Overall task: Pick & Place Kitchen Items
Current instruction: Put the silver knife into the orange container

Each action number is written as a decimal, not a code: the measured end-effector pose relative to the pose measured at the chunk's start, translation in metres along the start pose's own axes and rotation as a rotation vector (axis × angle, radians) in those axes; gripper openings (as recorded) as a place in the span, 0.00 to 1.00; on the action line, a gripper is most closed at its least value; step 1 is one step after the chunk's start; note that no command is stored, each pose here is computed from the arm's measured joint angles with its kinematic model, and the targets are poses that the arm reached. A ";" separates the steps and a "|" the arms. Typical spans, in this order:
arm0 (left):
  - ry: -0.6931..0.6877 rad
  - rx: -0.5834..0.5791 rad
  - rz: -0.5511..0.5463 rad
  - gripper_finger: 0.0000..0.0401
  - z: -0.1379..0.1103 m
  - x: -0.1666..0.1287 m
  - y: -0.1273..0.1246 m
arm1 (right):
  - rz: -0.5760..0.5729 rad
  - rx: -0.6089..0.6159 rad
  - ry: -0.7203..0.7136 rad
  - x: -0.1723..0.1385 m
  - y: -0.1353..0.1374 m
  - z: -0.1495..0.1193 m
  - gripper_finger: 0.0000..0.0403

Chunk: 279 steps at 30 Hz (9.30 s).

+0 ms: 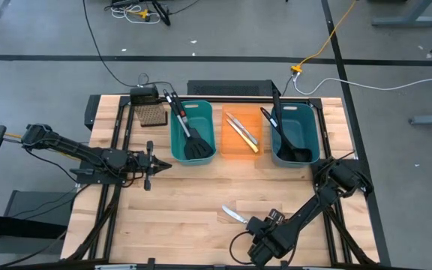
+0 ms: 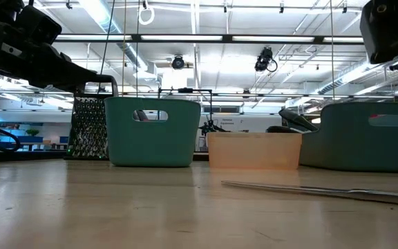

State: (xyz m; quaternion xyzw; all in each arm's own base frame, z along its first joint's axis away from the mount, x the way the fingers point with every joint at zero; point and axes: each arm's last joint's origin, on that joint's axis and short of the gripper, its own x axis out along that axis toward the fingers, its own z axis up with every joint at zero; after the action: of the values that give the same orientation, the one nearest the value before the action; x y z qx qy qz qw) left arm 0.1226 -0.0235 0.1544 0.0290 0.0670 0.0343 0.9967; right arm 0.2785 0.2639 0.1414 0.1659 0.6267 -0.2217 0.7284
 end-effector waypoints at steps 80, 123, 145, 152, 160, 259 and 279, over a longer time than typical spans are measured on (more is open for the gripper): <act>0.163 0.190 -0.447 0.02 0.066 0.085 -0.130 | -0.049 -0.424 -0.113 0.007 -0.018 0.051 0.51; 0.063 0.256 -0.427 0.02 0.090 0.068 -0.118 | -0.051 -0.701 0.159 0.020 -0.079 0.018 0.45; 0.109 0.252 -0.384 0.01 0.081 0.068 -0.115 | 0.101 -0.598 -0.088 0.024 -0.059 0.040 0.21; 0.121 0.179 -0.325 0.01 0.059 0.067 -0.111 | 0.138 -0.532 -0.170 0.026 -0.058 0.059 0.21; 0.153 0.137 -0.270 0.01 0.022 0.083 -0.120 | 0.145 -0.524 -0.198 0.026 -0.059 0.066 0.21; 0.469 -0.024 -0.081 0.00 -0.068 0.132 -0.104 | 0.223 -0.326 -0.027 0.013 -0.084 0.087 0.44; 0.468 -0.010 -0.094 0.00 -0.069 0.132 -0.104 | 0.146 -0.348 -0.022 0.042 -0.081 0.093 0.43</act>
State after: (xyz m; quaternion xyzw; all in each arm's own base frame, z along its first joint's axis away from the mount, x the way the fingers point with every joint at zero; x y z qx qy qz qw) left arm 0.2508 -0.1144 0.0626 0.0119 0.2973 -0.0060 0.9547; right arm 0.3180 0.1423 0.1177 0.0797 0.6338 -0.0583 0.7672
